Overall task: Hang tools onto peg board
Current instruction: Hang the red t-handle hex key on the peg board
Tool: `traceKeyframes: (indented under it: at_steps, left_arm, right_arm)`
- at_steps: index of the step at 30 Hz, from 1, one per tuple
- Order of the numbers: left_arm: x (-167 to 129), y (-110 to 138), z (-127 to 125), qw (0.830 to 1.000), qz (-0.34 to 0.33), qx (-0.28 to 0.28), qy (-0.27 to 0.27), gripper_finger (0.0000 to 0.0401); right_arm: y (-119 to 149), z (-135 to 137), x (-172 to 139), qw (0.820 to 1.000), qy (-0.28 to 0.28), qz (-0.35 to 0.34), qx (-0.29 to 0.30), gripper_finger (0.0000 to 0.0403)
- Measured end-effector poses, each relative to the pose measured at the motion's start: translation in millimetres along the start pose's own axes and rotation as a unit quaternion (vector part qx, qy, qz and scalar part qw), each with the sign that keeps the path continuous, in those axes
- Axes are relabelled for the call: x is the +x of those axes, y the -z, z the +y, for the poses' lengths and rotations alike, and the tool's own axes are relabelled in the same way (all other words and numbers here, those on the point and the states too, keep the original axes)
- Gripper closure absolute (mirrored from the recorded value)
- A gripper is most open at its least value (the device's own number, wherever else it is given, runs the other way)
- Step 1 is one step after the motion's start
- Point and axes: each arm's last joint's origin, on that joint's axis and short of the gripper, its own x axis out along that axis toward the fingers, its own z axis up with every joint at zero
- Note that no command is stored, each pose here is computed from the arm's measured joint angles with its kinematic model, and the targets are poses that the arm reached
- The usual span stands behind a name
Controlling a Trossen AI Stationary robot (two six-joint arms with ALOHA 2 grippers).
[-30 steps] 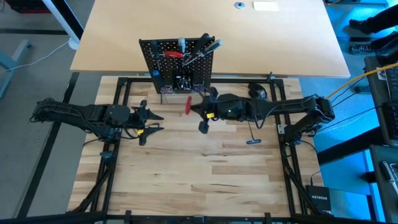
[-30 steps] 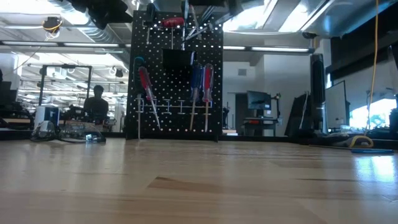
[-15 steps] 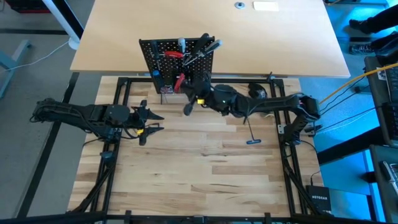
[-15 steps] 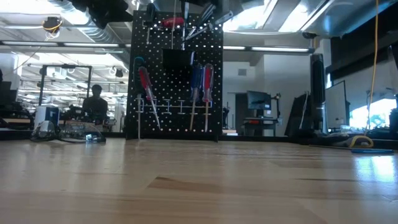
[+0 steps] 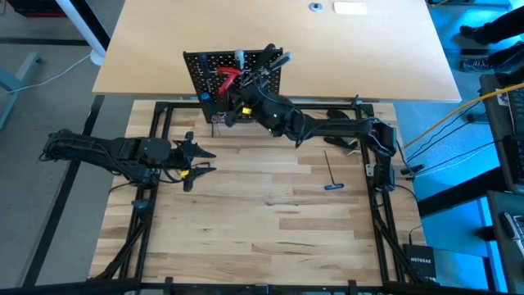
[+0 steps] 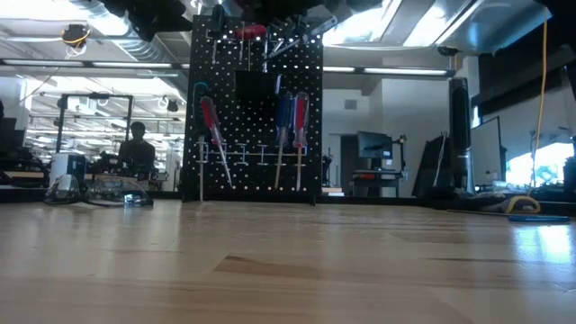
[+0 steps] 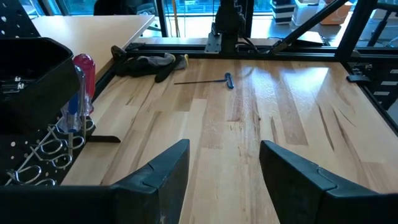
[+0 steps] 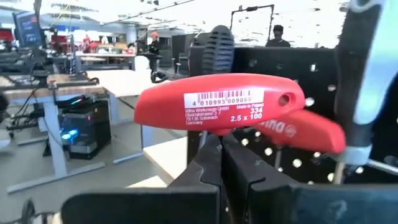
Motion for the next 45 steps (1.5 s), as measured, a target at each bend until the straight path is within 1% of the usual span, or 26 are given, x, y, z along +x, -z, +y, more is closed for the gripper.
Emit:
traceKeyframes:
  at_steps: [5,9,18,28,30,33,40,45]
  left_arm:
    - [0,0,0,1.0,0.0,0.0,0.0,0.0217]
    - [0,0,0,1.0,-0.001,0.0,0.0,0.0217]
    - [0,0,0,1.0,-0.002,0.001,0.0,0.0217]
    - [0,0,0,1.0,-0.002,0.001,0.0,0.0217]
    - [0,0,0,1.0,-0.002,0.001,0.0,0.0217]
    - [0,0,0,1.0,-0.002,0.001,0.0,0.0217]
    - [0,0,0,1.0,-0.002,0.001,-0.001,0.0217]
    - [-2,-2,1,1.0,-0.013,-0.002,-0.017,0.0217]
  right_arm:
    - [4,-9,8,1.0,0.012,0.0,0.023,0.04]
    - [10,-13,13,0.999,0.024,0.006,0.022,0.04]
    - [9,-24,17,0.999,0.041,-0.005,0.025,0.04]
    - [10,-26,18,0.999,0.038,-0.001,0.017,0.04]
    - [10,-20,16,0.999,0.032,-0.001,0.007,0.04]
    - [9,-12,12,0.999,0.036,0.0,-0.016,0.04]
    - [7,15,-1,0.999,0.02,0.001,-0.048,0.04]
    - [5,38,-15,0.996,0.021,0.007,-0.088,0.04]
